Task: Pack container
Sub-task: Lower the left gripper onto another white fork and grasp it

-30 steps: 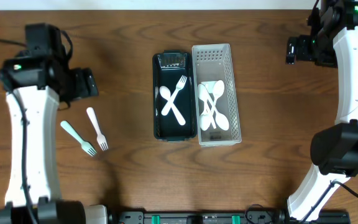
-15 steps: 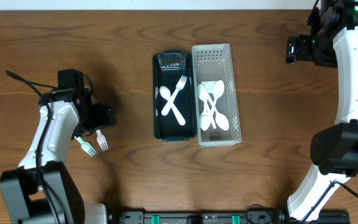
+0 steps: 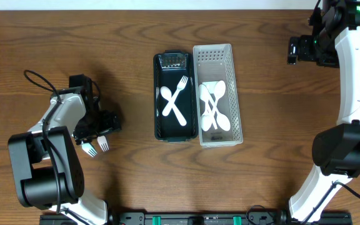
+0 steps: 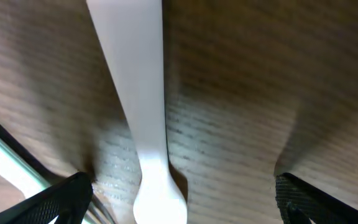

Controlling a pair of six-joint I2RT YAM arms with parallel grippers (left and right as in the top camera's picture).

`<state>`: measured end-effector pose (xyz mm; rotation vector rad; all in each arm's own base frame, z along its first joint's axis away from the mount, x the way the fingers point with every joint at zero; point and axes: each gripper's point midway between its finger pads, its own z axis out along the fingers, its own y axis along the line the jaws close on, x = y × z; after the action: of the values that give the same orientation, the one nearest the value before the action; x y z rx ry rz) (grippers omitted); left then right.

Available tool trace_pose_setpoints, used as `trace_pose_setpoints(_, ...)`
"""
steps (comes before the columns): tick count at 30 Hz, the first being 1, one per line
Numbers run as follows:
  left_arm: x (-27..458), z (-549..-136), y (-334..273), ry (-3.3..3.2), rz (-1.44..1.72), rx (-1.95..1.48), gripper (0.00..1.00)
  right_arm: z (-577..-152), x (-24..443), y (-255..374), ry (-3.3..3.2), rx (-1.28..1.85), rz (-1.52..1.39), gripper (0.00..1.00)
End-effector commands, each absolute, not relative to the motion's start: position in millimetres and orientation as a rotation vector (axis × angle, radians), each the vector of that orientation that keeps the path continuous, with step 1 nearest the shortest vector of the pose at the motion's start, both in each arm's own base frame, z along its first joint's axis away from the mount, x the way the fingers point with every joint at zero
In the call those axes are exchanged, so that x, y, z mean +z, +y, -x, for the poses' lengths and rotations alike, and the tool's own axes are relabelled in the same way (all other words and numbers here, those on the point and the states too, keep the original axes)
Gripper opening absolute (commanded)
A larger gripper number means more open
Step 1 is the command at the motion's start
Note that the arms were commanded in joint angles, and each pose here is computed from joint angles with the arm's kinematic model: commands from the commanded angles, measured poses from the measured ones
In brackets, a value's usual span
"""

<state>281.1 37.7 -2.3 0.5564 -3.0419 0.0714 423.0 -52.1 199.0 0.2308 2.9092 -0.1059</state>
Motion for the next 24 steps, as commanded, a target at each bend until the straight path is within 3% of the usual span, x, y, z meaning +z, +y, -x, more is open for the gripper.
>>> trace_pose_setpoints(1,-7,-275,37,-3.016,-0.580,0.076,0.96,-423,195,-56,2.923,-0.124,-0.222,0.99)
trace_pose_setpoints(24,-17,-264,19,-2.983,-0.577,0.216,0.95,-422,195,-56,2.926,-0.124,-0.222,0.99)
